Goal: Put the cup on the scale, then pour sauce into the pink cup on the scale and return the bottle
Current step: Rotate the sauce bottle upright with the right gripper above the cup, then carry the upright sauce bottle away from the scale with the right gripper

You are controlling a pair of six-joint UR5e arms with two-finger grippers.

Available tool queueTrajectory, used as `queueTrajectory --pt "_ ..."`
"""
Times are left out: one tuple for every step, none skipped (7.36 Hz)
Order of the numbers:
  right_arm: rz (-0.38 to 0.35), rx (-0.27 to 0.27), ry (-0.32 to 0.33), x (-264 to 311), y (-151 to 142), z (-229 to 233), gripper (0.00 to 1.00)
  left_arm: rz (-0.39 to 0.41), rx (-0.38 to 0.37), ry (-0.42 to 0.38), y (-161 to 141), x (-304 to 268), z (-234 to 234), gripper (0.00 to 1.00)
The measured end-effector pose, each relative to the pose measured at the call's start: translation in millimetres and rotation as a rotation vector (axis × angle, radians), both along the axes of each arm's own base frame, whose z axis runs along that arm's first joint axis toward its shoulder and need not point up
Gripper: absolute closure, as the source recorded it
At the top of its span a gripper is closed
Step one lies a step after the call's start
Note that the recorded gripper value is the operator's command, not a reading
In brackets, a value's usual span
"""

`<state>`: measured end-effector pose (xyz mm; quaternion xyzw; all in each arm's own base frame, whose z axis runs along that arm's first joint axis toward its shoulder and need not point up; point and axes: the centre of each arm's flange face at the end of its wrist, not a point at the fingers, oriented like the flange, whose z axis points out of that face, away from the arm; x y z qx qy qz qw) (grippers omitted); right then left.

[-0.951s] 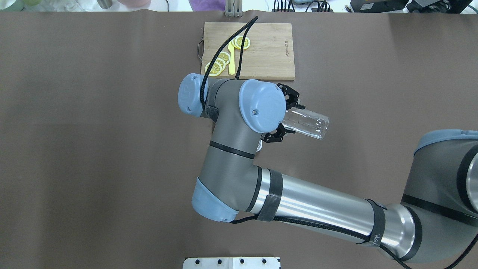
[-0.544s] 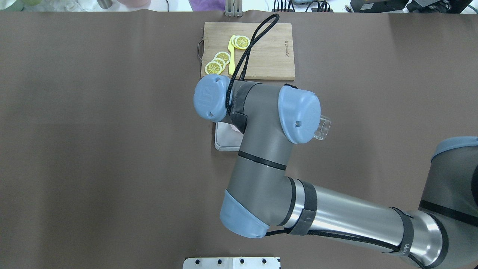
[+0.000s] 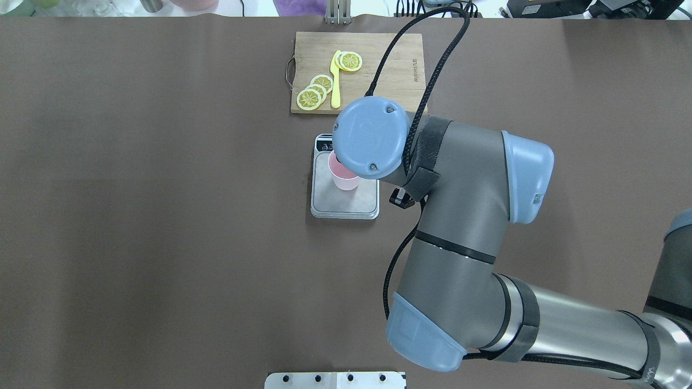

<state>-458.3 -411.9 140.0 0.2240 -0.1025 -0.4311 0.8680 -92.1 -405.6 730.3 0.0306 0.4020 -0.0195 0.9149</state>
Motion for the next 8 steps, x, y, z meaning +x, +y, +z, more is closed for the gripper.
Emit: queueTrajectory --pt "0.004 0.005 -0.062 7 -6 -3 1.0 0.0 0.001 0.0 0 0 0 0.02" --pt "0.005 0.009 -0.125 14 -12 1 1.0 0.0 0.002 0.0 -1 0 -1 0.02" --pt "0.001 0.014 -0.195 25 -15 13 1.0 0.0 0.005 0.0 -1 0 -1 0.02" --pt "-0.006 0.014 -0.255 37 -18 28 1.0 -0.001 0.012 -0.001 -2 0 -2 0.02" --pt "-0.019 0.015 -0.304 48 -22 41 1.0 -0.003 0.018 -0.001 -2 0 -3 0.02" --pt "-0.034 0.018 -0.343 57 -27 52 1.0 -0.004 0.021 -0.002 -3 0 -3 0.02" --pt "-0.046 0.019 -0.386 67 -32 62 1.0 -0.004 0.022 -0.002 -3 0 -3 0.02" --pt "-0.06 0.022 -0.432 76 -34 70 1.0 -0.004 0.023 -0.002 -3 0 -4 0.02"
